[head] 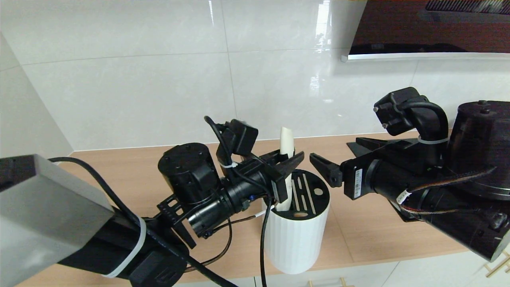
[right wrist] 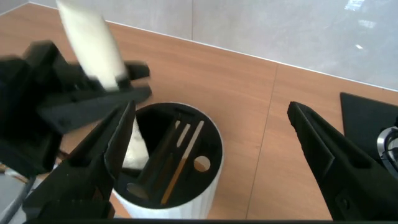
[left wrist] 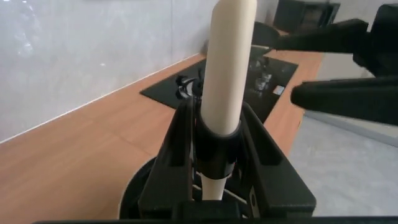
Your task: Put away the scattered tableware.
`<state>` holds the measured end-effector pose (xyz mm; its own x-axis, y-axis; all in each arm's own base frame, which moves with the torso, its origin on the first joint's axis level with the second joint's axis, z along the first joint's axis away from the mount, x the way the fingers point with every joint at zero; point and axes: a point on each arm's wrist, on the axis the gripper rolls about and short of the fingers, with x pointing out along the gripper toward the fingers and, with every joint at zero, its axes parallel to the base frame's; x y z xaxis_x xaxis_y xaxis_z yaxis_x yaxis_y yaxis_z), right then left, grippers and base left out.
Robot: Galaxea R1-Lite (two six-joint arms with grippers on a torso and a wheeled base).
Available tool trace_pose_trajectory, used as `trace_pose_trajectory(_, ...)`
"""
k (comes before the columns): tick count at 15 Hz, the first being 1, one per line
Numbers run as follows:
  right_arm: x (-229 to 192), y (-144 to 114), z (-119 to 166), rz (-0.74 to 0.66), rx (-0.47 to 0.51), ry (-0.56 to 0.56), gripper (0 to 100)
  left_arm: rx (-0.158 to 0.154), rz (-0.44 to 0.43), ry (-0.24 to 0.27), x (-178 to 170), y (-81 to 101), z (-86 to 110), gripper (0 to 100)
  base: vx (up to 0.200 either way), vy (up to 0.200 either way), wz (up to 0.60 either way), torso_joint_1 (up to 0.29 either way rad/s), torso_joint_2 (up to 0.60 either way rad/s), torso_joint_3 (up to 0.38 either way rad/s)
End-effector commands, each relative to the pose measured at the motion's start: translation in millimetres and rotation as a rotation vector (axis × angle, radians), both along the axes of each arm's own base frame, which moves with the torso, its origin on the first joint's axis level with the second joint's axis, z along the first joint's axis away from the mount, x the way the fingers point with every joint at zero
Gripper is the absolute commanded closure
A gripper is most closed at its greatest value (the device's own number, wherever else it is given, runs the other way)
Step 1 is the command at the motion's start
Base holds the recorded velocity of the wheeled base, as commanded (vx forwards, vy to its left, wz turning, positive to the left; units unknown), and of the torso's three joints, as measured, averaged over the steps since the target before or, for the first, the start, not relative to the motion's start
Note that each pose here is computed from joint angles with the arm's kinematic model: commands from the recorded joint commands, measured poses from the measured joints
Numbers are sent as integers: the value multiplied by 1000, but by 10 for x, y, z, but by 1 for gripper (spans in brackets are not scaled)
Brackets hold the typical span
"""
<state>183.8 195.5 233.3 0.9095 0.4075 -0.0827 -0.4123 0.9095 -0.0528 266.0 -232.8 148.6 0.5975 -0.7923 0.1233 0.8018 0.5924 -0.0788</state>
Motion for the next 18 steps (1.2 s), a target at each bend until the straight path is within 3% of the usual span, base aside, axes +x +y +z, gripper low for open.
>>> trace_pose_trajectory(1, -3, -2, 5, 1, 1, -1, 0, 59, 1, 67, 93, -74, -296, 100, 0, 0, 0, 0, 0, 0)
trace_pose_trajectory(6, -3, -2, 5, 1, 1, -1, 0, 56, 18, 61, 142, -62, -294, 100, 0, 0, 0, 0, 0, 0)
trace_pose_trajectory(9, -1, 1, 1, 1, 0, 0, 0, 24, 90, 32, 246, -29, -199, 100, 0, 0, 0, 0, 0, 0)
trace_pose_trajectory(10, -1, 1, 1, 1, 0, 0, 0, 17, 104, 25, 278, -9, -178, 0, 0, 0, 0, 0, 0, 0)
trace_pose_trajectory(16, -3, -2, 5, 1, 1, -1, 0, 0, 115, 4, 287, 27, -137, 0, 0, 0, 0, 0, 0, 0)
trace_pose_trajectory(18, -8, -7, 15, 1, 5, -4, 0, -53, 118, -65, 201, 94, 100, 0, 0, 0, 0, 0, 0, 0)
